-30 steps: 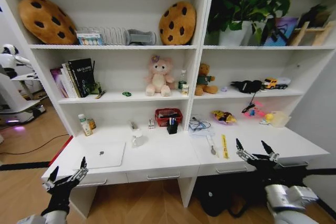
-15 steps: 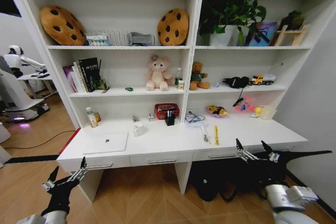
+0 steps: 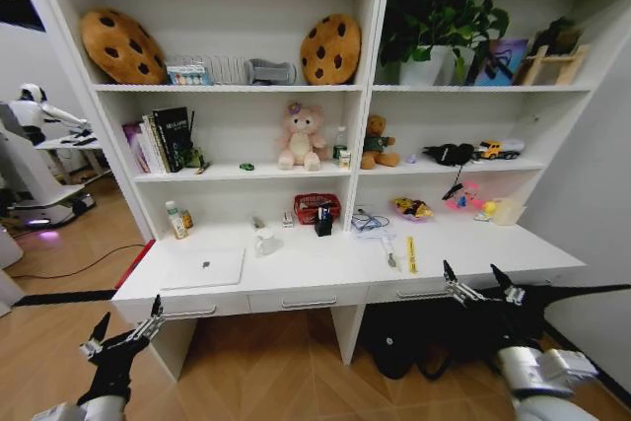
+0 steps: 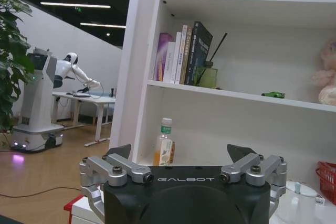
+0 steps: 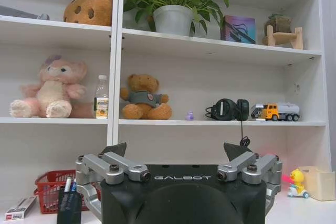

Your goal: Organize the objects on the table.

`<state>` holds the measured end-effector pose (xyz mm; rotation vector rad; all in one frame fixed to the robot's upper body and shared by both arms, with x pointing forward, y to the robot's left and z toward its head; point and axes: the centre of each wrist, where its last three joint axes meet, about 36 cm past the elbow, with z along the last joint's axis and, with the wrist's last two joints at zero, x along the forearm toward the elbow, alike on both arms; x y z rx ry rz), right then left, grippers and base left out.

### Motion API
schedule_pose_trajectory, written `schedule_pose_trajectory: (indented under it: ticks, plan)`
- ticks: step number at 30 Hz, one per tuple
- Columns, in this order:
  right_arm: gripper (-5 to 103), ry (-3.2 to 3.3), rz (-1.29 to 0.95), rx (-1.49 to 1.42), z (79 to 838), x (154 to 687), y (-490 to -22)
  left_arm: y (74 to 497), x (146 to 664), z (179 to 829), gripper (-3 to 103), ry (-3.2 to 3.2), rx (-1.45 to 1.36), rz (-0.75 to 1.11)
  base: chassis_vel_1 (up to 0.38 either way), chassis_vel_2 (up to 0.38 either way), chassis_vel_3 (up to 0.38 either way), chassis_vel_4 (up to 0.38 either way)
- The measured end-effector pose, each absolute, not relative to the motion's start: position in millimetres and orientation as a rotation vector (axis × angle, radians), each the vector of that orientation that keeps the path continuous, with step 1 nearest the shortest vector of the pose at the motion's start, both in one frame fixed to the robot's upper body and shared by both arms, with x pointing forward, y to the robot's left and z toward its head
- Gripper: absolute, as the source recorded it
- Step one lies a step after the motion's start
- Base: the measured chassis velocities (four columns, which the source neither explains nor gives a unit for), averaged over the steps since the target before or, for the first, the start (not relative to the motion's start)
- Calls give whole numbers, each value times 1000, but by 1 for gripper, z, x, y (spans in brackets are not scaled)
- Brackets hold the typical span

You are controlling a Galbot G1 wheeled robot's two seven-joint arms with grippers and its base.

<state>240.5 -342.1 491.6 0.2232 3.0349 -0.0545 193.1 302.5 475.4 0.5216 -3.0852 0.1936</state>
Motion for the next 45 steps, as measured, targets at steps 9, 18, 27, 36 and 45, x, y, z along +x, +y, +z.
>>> schedule_pose_trajectory:
  ticks: [9,18,27,36,45]
  plan:
    - [100,3035,-55,223,492,241,-342,303,193,475,100,-3085,522,194,220,217,-217,-216]
    - [100,3035,-55,223,492,240,-342,303,193,475,100,-3085,521,194,270,282,-276,-277]
    - [100,3035,-55,223,492,240,-342,303,193,475,100,-3085,522,193,341,260,-335,-253]
    - [100,3036,-54,223,492,240,-342,303,193,475,100,-3085,522,193,433,165,-422,-160]
    - [100,3035,-54,223,492,240,-342,303,193,475,100,-3085,522,193,63,12,-65,-35]
